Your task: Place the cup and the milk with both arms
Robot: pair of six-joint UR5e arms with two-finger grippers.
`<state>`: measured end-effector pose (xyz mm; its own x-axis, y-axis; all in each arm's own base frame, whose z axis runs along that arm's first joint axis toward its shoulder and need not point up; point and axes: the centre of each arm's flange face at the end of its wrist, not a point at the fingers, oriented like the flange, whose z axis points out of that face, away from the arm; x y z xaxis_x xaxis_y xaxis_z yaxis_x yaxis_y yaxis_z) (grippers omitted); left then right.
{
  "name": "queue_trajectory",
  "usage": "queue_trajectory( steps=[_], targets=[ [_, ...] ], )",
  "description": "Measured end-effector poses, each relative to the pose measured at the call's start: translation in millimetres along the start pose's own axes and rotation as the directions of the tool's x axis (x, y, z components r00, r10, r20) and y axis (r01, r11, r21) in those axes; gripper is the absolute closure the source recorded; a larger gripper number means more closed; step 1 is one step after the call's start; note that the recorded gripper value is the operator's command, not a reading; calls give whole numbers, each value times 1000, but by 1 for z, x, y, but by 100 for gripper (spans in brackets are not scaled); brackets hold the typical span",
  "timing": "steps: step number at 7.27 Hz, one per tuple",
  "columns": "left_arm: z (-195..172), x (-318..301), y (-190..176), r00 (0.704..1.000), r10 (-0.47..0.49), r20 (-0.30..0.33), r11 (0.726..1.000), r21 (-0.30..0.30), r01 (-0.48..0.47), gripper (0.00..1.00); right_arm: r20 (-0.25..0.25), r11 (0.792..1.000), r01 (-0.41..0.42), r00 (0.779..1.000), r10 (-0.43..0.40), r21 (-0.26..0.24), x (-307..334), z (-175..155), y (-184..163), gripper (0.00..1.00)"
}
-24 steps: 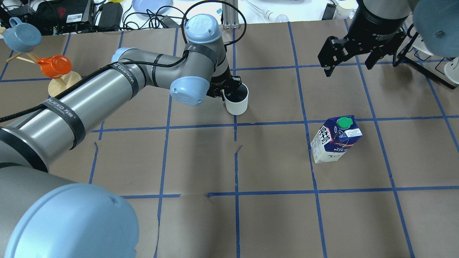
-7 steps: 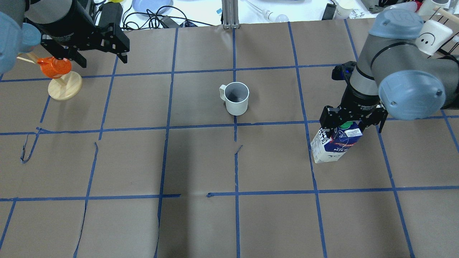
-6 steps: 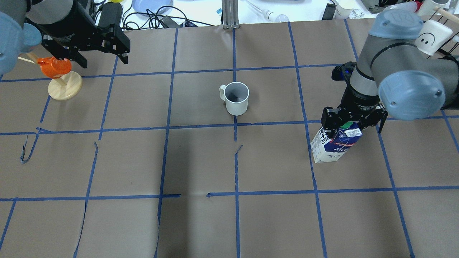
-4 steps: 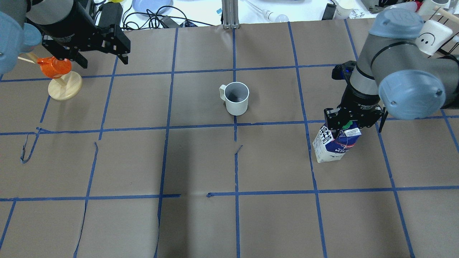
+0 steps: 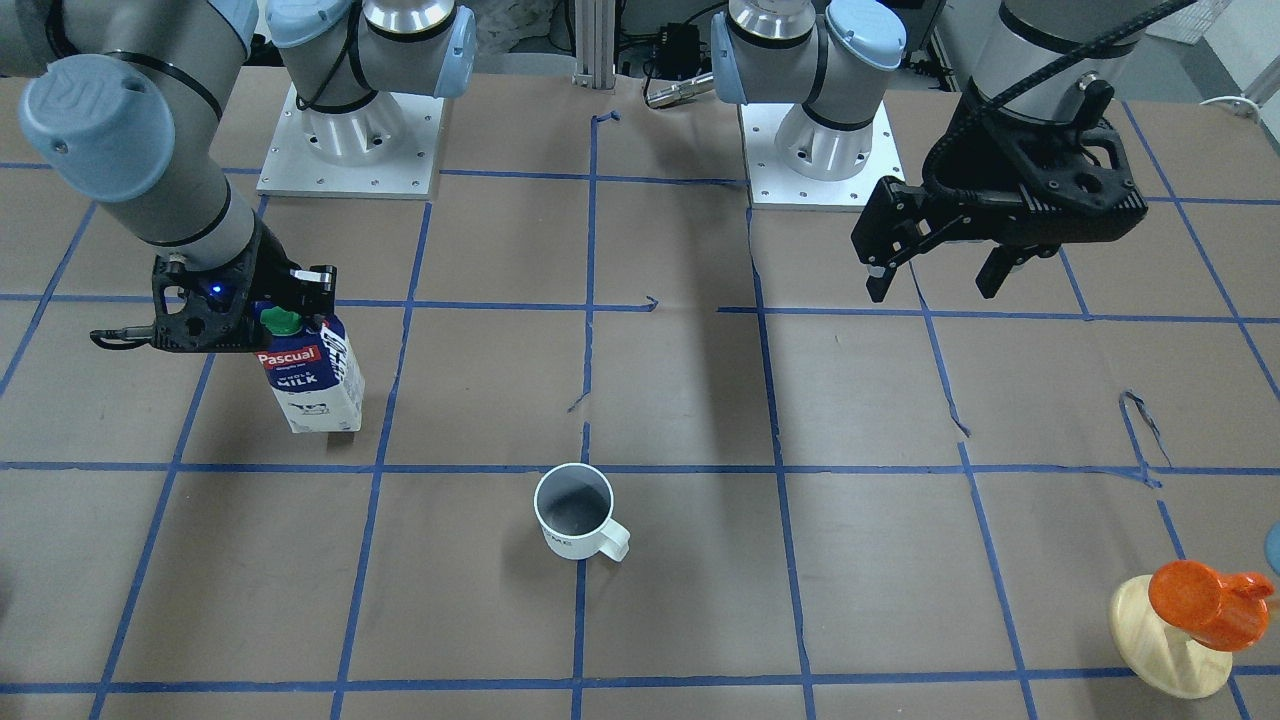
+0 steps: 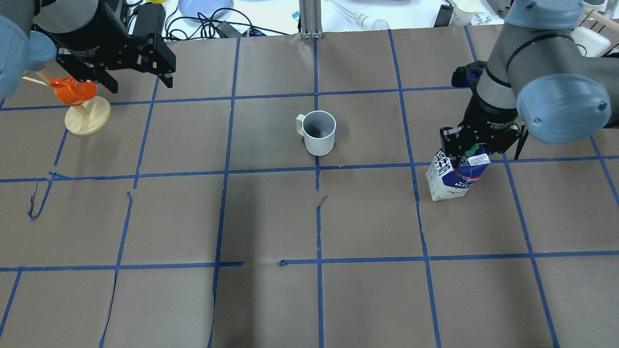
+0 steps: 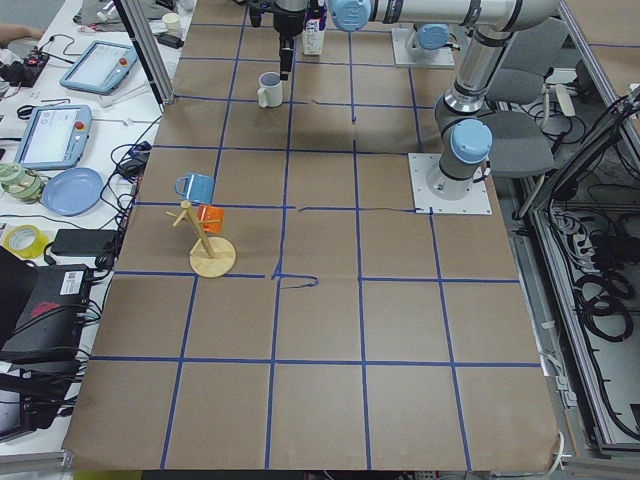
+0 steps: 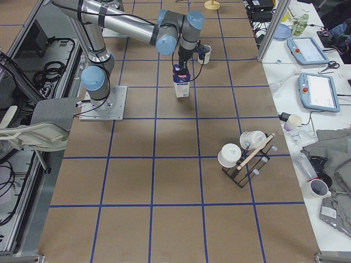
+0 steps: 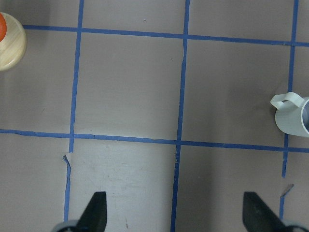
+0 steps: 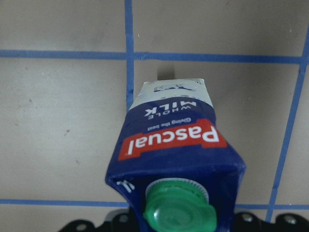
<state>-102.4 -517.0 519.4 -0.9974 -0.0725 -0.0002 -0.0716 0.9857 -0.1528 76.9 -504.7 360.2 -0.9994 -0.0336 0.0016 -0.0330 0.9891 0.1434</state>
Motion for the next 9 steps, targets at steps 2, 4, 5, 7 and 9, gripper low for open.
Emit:
queue_trajectory(
  steps=[2, 4, 5, 7, 9],
  targets=[
    [0, 0, 0, 1000, 1, 0, 1000, -4, -1, 0, 28, 999, -17, 999, 16, 45, -4, -23, -42, 53],
    [0, 0, 0, 1000, 1, -2, 1000, -5, -1, 0, 48, 997, -36, 998, 33, 64, -35, -27, -91, 53],
    [1, 0, 0, 1000, 1, -1, 1000, -6, -1, 0, 51, 996, -56, 997, 53, 65, -59, -24, -108, 53],
    [1, 0, 0, 1000, 1, -1, 1000, -6, -1, 0, 58, 992, -112, 992, 109, 60, -119, -16, -115, 53],
    [2, 0, 0, 1000, 1, -1, 1000, -8, -1, 0, 80, 986, -156, 985, 151, 55, -159, -9, -110, 53]
  ],
)
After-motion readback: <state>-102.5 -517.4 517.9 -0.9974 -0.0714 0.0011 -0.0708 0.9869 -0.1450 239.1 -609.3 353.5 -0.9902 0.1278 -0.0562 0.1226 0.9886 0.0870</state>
